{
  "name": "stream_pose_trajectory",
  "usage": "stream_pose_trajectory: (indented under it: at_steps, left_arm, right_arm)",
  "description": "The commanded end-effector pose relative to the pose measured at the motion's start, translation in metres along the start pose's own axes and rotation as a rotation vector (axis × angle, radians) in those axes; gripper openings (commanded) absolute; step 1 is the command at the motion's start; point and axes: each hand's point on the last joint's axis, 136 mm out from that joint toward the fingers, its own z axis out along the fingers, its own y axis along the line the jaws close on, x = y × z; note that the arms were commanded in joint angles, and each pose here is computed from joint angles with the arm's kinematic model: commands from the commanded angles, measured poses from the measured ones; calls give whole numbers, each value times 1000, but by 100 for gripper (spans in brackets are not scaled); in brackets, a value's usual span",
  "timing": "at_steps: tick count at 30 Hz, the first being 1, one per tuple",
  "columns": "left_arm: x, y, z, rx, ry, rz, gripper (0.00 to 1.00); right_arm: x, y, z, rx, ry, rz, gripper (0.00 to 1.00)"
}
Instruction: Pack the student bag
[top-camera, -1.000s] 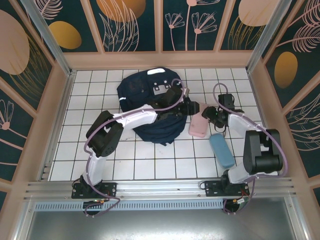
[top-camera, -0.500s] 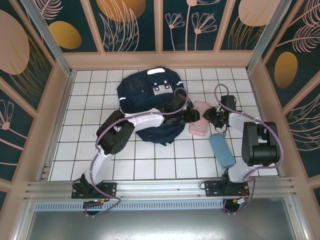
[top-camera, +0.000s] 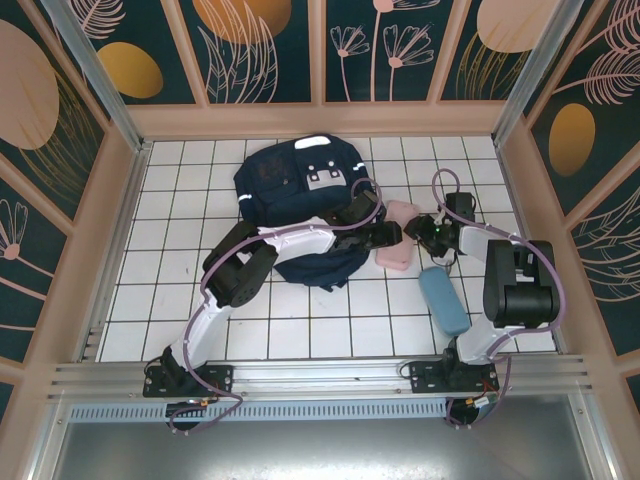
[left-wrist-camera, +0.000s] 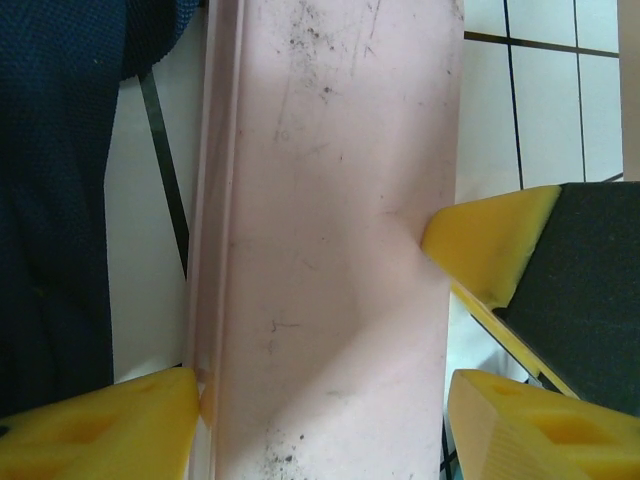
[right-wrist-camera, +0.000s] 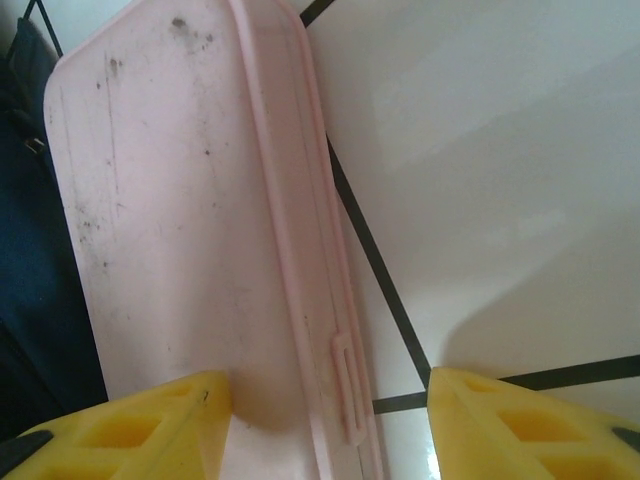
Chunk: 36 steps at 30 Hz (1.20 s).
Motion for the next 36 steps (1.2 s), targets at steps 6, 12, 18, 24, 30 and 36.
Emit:
stream_pose_trajectory:
  at_steps: [6, 12, 18, 24, 30, 36]
  left_arm:
    - [52, 74, 28, -178, 186, -35, 61]
    - [55, 77, 32, -174, 200, -34, 50]
    - [48, 77, 29, -165, 181, -43, 39]
    - [39, 66, 22, -123, 159, -38, 38]
    - [31, 44, 11, -58, 149, -9, 38]
    - [11, 4, -22, 22, 101, 63, 46]
  right_arm:
    - [29, 13, 15, -138, 141, 10, 58]
    - [38, 34, 9, -271, 186, -20, 66]
    - [41, 77, -28, -482, 179, -84, 64]
    - [39, 75, -33, -432, 147, -71, 60]
    - [34, 56, -20, -338, 111, -18, 44]
    - [21, 58, -31, -309, 21, -22, 22]
